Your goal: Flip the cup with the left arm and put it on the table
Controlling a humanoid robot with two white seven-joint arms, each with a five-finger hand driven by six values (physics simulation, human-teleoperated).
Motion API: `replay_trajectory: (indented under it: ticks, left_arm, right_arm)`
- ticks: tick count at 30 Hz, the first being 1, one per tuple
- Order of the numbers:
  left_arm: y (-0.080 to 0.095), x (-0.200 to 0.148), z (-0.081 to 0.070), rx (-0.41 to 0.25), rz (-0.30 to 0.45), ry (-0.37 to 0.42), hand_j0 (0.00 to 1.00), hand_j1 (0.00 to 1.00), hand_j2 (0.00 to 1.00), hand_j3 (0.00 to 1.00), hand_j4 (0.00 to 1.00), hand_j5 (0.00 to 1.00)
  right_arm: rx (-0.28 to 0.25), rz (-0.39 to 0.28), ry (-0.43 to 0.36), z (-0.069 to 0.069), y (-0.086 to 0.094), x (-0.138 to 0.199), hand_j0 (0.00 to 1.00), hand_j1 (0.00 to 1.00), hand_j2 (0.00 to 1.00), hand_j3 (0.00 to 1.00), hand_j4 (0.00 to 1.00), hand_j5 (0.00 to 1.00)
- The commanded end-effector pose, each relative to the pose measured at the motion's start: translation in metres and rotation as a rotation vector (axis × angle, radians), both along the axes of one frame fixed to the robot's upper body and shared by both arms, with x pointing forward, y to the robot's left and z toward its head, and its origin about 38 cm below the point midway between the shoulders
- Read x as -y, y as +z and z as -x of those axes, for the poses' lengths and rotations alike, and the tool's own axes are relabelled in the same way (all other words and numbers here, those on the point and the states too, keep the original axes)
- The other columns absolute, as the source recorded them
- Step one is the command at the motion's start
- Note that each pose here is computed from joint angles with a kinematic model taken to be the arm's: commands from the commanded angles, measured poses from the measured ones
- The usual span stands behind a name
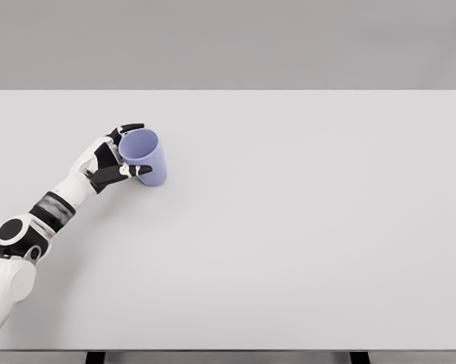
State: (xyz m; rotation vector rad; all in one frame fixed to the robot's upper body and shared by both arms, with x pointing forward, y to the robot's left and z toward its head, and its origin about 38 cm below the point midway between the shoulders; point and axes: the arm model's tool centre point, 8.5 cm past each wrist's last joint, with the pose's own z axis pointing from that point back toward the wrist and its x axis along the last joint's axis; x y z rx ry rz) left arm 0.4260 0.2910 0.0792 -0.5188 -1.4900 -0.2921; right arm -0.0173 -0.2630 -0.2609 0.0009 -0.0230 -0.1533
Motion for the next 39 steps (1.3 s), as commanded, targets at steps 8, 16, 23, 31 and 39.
replay_trajectory:
  ticks: [8, 16, 23, 31, 39]
  left_arm:
    - [0.001, 0.001, 0.0, 0.009, -0.001, -0.002, 0.87, 0.87, 0.87, 0.87, 0.87, 0.87]
    - [0.003, 0.001, -0.001, 0.018, 0.003, 0.002, 0.94, 0.94, 0.94, 0.94, 0.94, 0.94]
    - [0.004, 0.0, -0.001, 0.024, 0.004, 0.005, 0.99, 0.99, 0.99, 0.99, 0.99, 0.99]
    - [0.005, -0.001, -0.001, 0.03, 0.006, 0.009, 0.99, 0.99, 0.99, 0.99, 0.99, 0.99]
    - [0.01, -0.008, -0.003, 0.042, 0.005, 0.022, 0.99, 0.99, 0.99, 0.99, 0.99, 0.99]
  right_arm:
    - [0.0, 0.0, 0.0, 0.0, 0.0, 0.0, 1.0, 1.0, 1.0, 1.0, 1.0, 1.0]
    - [0.0, 0.0, 0.0, 0.0, 0.0, 0.0, 1.0, 1.0, 1.0, 1.0, 1.0, 1.0]
    - [0.0, 0.0, 0.0, 0.0, 0.0, 0.0, 1.0, 1.0, 1.0, 1.0, 1.0, 1.0]
    - [0.0, 0.0, 0.0, 0.0, 0.0, 0.0, 1.0, 1.0, 1.0, 1.0, 1.0, 1.0]
    - [0.0, 0.0, 0.0, 0.0, 0.0, 0.0, 1.0, 1.0, 1.0, 1.0, 1.0, 1.0]
